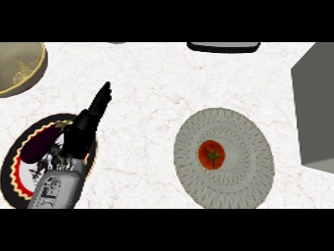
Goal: Pick the cupcake from the placemat and place it in the tiered shelf
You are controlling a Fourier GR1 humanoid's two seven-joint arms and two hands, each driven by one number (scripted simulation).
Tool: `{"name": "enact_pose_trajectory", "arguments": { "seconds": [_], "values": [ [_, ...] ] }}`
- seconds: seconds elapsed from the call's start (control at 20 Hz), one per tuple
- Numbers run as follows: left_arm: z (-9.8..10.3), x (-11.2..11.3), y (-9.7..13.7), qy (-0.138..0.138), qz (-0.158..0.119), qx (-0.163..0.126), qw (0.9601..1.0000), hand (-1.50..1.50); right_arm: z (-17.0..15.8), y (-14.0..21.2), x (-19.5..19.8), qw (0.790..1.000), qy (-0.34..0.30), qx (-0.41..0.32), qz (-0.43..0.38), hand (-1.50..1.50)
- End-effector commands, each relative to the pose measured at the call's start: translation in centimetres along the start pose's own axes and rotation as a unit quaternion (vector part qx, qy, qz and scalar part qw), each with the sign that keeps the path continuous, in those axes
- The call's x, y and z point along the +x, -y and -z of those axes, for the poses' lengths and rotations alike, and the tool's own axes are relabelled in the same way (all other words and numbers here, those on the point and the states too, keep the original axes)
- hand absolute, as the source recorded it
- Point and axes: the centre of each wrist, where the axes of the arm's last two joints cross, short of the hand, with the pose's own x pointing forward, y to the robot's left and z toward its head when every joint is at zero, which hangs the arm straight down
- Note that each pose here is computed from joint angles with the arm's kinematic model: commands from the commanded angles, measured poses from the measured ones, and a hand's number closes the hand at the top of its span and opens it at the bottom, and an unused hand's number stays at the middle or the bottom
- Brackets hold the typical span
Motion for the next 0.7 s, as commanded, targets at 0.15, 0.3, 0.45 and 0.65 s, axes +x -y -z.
{"name": "enact_pose_trajectory", "arguments": {
  "seconds": [0.15,0.3,0.45,0.65],
  "values": [
    [-0.4,0.2,-0.6,0.005,0.0,0.004,1.0,0.0,0.4,1.7,1.4,0.991,0.052,0.053,0.11,-1.5],
    [-0.4,-1.1,-0.8,-0.003,0.003,0.009,1.0,0.0,0.0,3.5,2.8,0.989,0.044,0.033,0.14,-1.5],
    [-0.6,-1.1,-0.1,0.001,0.002,0.003,1.0,0.0,-0.2,4.6,3.2,0.978,0.017,0.003,0.208,-1.5],
    [0.2,-0.1,0.7,0.001,0.004,-0.006,1.0,0.0,-1.4,6.4,4.2,0.975,-0.032,-0.059,0.21,-1.5]
  ]
}}
